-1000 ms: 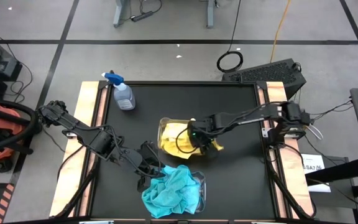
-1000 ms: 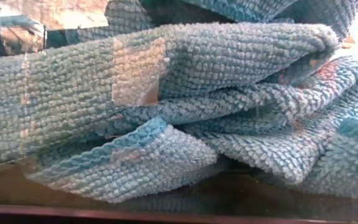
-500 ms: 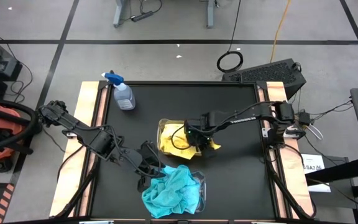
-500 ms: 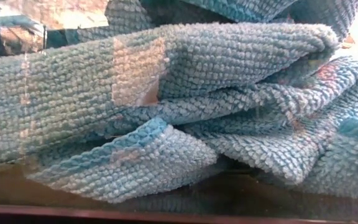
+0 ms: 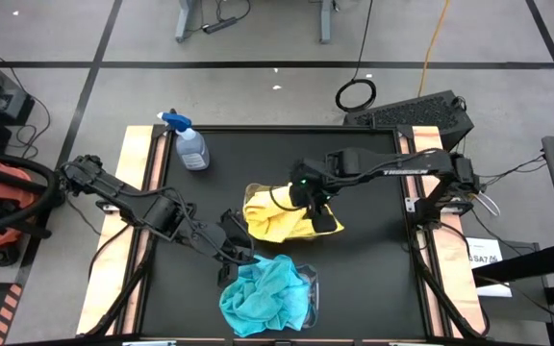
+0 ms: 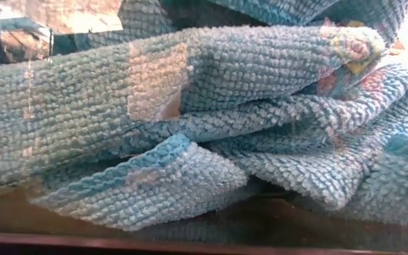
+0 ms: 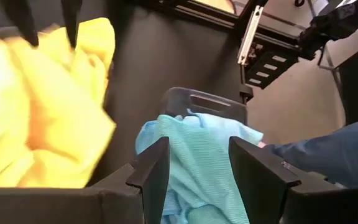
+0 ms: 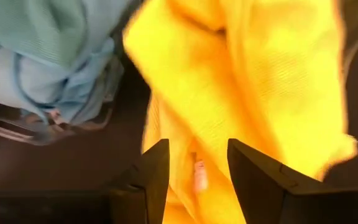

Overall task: Sort microfiber towel by color & place in baskets
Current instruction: Put the yellow microfiber cloth into the top transparent bin, then return to Home Position

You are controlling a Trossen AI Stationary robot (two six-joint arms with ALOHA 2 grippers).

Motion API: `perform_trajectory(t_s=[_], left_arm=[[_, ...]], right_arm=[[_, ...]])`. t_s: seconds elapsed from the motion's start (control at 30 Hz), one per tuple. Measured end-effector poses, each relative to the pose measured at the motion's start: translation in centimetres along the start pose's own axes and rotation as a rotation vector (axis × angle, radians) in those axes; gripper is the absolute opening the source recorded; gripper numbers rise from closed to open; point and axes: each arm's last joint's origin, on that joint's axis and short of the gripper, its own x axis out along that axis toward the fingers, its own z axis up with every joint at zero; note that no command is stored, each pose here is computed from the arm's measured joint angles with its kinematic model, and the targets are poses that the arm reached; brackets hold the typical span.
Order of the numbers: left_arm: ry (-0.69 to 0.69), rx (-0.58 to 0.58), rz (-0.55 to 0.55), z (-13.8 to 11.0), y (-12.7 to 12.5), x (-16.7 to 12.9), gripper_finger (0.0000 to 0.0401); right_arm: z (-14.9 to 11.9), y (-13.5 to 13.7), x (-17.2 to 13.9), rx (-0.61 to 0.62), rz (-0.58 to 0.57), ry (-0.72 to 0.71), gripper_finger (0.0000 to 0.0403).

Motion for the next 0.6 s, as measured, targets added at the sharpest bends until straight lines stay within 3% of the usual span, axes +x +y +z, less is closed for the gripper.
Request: perform_trajectory(t_s=[0.47,0.6], left_arm=[[0.018,0.058,0.111,0.6,2.2,0.3,0.0173],[-0.057,0.122,0.195,1.0,2.4,-0.8,0.0173]], right_arm=[[-1.7,2.1,-6.6,0.081,-0.003,-0.015,0.0160],[-2.6,3.2,-9.7,0.077,-0.044,-0.106,0.0160]])
